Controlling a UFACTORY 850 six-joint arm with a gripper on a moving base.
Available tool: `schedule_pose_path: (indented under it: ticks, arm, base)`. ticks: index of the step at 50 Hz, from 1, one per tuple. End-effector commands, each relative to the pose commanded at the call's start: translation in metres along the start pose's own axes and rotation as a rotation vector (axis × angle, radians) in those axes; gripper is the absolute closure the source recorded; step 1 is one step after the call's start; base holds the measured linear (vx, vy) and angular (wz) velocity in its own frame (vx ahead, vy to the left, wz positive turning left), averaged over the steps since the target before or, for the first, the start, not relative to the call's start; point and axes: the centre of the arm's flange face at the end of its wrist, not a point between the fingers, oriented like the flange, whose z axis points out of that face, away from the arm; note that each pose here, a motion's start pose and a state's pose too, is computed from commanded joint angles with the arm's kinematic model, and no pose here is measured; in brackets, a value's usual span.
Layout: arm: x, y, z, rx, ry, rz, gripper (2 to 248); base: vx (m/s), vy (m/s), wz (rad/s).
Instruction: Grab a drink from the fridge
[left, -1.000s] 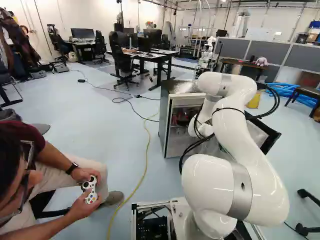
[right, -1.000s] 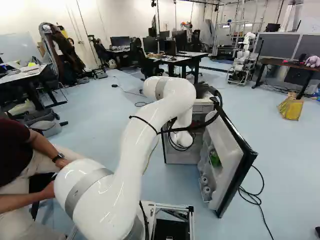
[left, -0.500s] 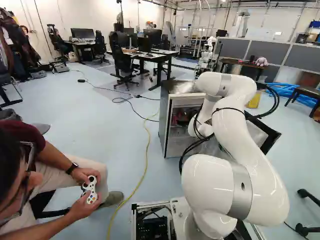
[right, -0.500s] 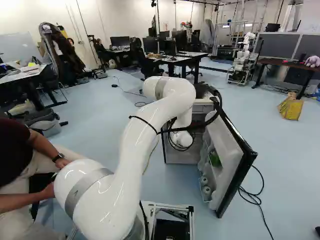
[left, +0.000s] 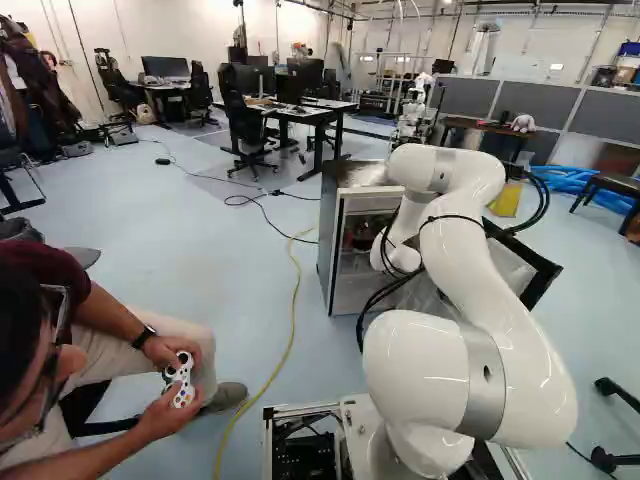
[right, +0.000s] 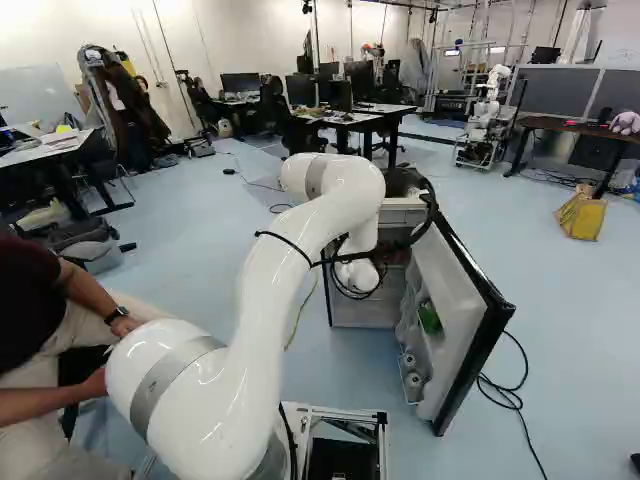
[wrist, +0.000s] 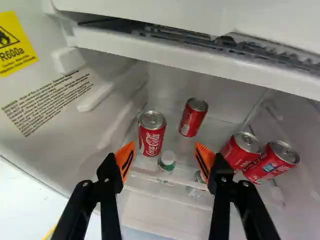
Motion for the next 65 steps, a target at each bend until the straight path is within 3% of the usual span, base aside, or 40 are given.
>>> schedule_pose_path:
  ticks: [28,52,65]
  arm:
    - [0.002,-0.003,0.01,-0.021,-0.001,0.007,75]
    - [-0.023,-0.007,0.021,-0.015,-0.014,0.014,75]
    - [-0.025,-0.01,0.027,-0.011,-0.01,0.01,75]
  base:
    - [0.0,0.0,0.0]
    - [0.0,0.0,0.0]
    - [0.0,0.0,0.0]
